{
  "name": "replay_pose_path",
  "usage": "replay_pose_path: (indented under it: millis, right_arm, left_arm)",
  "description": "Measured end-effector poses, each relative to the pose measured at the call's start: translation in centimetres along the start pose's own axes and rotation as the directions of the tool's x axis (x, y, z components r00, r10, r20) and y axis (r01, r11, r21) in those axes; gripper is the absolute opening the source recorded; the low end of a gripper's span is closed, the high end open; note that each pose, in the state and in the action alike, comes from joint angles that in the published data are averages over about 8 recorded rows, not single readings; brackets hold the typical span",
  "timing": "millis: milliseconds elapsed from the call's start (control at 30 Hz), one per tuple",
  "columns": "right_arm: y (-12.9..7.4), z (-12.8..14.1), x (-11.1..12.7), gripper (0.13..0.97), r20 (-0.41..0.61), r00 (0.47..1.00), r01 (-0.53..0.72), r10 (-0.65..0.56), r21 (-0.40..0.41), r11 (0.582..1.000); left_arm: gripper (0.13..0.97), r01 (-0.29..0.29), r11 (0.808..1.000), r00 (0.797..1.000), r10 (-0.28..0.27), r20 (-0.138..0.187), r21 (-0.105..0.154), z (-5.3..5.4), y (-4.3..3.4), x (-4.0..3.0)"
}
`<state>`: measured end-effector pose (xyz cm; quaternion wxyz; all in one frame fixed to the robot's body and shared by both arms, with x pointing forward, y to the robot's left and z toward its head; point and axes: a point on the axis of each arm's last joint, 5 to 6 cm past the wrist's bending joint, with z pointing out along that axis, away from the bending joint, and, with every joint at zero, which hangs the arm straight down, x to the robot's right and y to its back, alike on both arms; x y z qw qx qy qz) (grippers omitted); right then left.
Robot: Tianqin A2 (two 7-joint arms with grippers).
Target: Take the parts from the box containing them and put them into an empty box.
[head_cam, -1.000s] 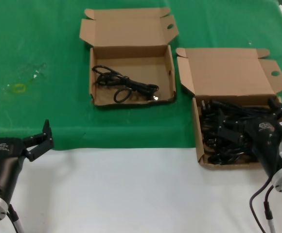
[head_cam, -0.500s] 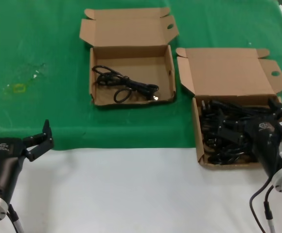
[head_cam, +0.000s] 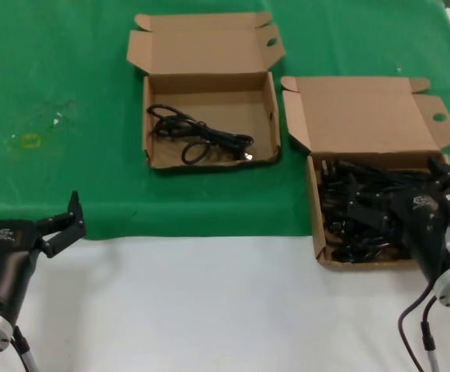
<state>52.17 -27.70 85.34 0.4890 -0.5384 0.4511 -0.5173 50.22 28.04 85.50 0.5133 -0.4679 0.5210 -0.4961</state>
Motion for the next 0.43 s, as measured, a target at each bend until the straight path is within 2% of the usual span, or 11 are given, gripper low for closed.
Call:
replay_pose_path:
  millis: [433]
  right_arm:
    - [0.0, 0.0, 0.0, 0.966, 0.0, 1.0, 0.0, 0.0, 0.0, 1.0]
  left_arm:
    - [0.966, 0.0, 1.0, 1.0, 0.0, 0.0, 0.0, 0.0, 0.0, 0.0]
